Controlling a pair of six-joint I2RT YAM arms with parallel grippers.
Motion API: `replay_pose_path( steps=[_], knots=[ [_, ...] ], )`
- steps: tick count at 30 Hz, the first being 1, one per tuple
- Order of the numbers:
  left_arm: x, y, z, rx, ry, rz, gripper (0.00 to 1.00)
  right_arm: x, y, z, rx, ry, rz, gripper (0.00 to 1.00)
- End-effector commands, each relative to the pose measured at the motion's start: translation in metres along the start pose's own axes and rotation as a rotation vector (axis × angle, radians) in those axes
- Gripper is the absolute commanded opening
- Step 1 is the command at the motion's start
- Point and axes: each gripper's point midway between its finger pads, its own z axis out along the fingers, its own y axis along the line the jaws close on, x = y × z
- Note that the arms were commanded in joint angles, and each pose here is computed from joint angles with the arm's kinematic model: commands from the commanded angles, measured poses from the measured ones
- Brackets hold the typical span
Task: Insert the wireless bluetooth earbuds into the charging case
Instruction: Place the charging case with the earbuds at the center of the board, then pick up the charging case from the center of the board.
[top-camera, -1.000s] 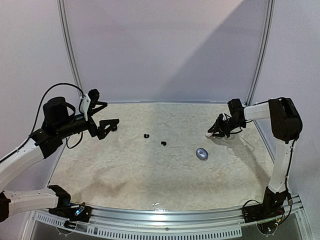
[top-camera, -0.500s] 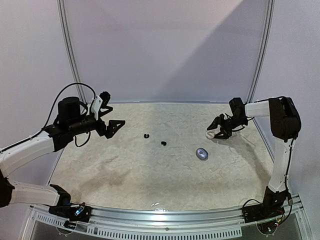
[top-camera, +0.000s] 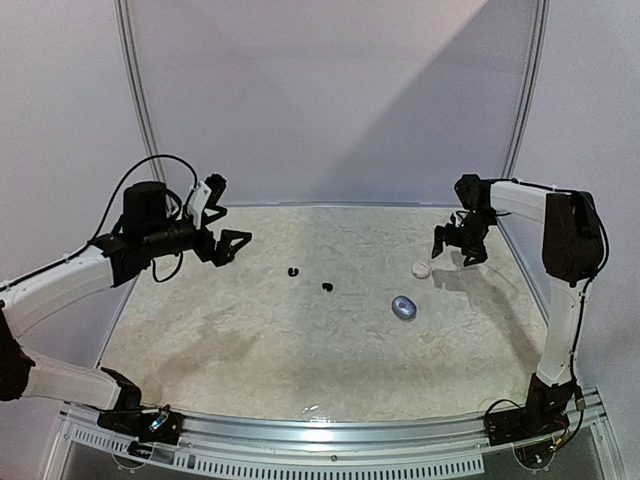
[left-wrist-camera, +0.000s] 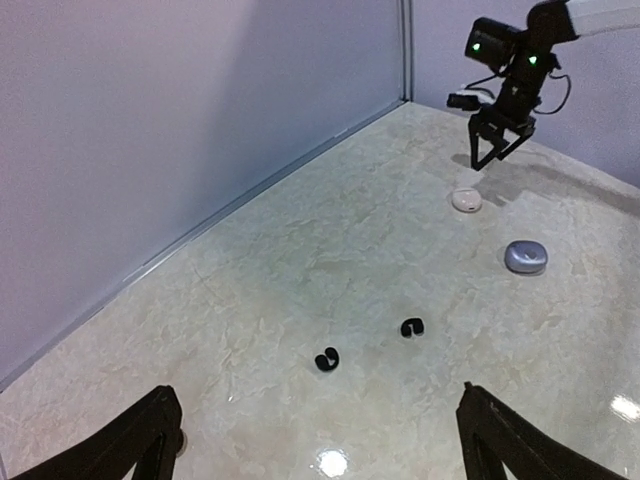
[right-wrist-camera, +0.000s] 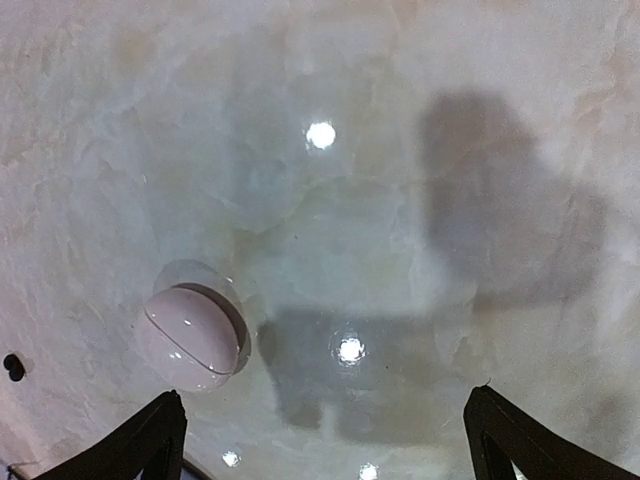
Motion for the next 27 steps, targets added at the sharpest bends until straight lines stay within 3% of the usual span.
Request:
replay_pose_path(
  steps=[1,5,7,13,17,27],
  knots=[
    [0.041,0.029,0.006,-0.065,0.317,-0.078,0.97,-0.034,0.003,-0.062,0.168,-0.212,-0.148,0.99],
    [0.078,0.077,0.015,-0.219,0.636,-0.220,0.94,-0.055,0.015,-0.086,0.168,-0.317,-0.167,0.99],
    [0.084,0.098,0.022,-0.288,0.720,-0.315,0.94,-0.056,0.019,-0.091,0.189,-0.339,-0.187,0.99],
    [0.126,0.157,0.056,-0.509,0.866,-0.598,0.93,-0.048,0.037,-0.102,0.167,-0.360,-0.225,0.99],
    [0.156,0.186,0.081,-0.636,0.883,-0.628,0.94,-0.043,0.040,-0.103,0.161,-0.362,-0.235,0.99],
    [0.227,0.179,0.122,-0.615,0.971,-0.715,0.92,-0.040,0.034,-0.101,0.196,-0.337,-0.255,0.99]
  ],
)
